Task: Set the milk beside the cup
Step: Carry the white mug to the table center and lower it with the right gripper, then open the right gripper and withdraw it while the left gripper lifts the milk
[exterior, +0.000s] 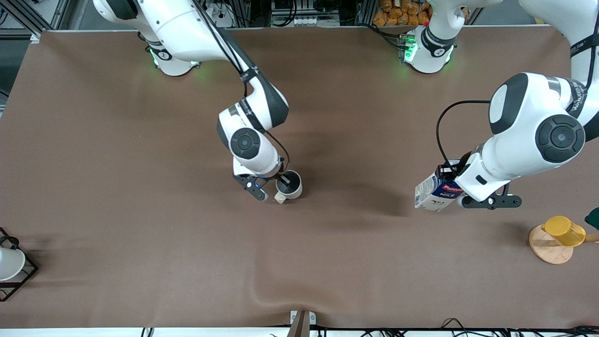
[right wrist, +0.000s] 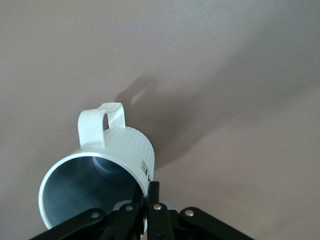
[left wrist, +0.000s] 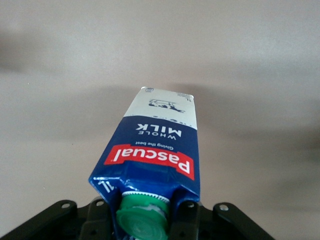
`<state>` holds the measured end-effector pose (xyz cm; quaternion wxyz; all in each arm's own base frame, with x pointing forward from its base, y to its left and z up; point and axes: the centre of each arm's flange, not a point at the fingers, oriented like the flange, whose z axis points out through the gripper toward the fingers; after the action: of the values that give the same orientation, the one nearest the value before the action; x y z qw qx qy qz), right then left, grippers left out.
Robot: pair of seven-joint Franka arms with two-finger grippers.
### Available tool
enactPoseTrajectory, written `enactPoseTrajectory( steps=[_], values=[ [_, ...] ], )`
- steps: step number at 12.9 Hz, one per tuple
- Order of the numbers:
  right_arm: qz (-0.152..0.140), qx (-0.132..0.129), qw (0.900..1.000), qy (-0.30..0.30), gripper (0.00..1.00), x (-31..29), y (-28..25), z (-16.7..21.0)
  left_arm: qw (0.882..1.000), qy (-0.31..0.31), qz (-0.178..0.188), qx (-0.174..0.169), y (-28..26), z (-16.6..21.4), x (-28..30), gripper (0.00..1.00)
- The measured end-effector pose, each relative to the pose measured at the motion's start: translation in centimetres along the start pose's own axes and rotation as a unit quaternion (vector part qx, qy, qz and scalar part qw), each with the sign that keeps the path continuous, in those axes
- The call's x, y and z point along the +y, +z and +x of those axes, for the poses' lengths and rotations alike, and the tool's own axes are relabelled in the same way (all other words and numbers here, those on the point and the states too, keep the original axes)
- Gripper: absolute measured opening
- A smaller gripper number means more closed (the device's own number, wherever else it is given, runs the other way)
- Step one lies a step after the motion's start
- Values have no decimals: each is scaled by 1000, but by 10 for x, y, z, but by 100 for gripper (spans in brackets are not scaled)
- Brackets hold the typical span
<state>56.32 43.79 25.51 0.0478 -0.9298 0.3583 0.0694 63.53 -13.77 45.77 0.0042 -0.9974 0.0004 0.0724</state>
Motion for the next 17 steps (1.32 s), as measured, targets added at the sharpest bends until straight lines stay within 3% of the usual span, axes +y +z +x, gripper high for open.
enactPoseTrajectory(
  steps=[1,3,5,7,9,13,17],
  values=[
    [6,2,1000,7,10,-3,-3,-1,1000,3,0,-2,1,-1,3,31],
    [11,5,1000,12,33,-5,-8,3,1000,12,1,-13,3,-6,13,31],
    [-9,-2,1000,18,56,-7,-28,14,1000,21,1,-21,6,-11,26,31],
    [-50,-24,998,6,78,1,-76,51,1000,11,-1,-27,9,-20,53,31],
    [-53,-45,996,-54,100,33,-146,118,999,13,5,-48,13,-39,90,31],
    [-32,-89,982,-162,100,161,-228,276,998,5,25,-62,21,-85,179,31],
    [-2,-93,964,-248,100,265,-240,376,996,-5,37,-82,48,-148,280,31]
  ],
)
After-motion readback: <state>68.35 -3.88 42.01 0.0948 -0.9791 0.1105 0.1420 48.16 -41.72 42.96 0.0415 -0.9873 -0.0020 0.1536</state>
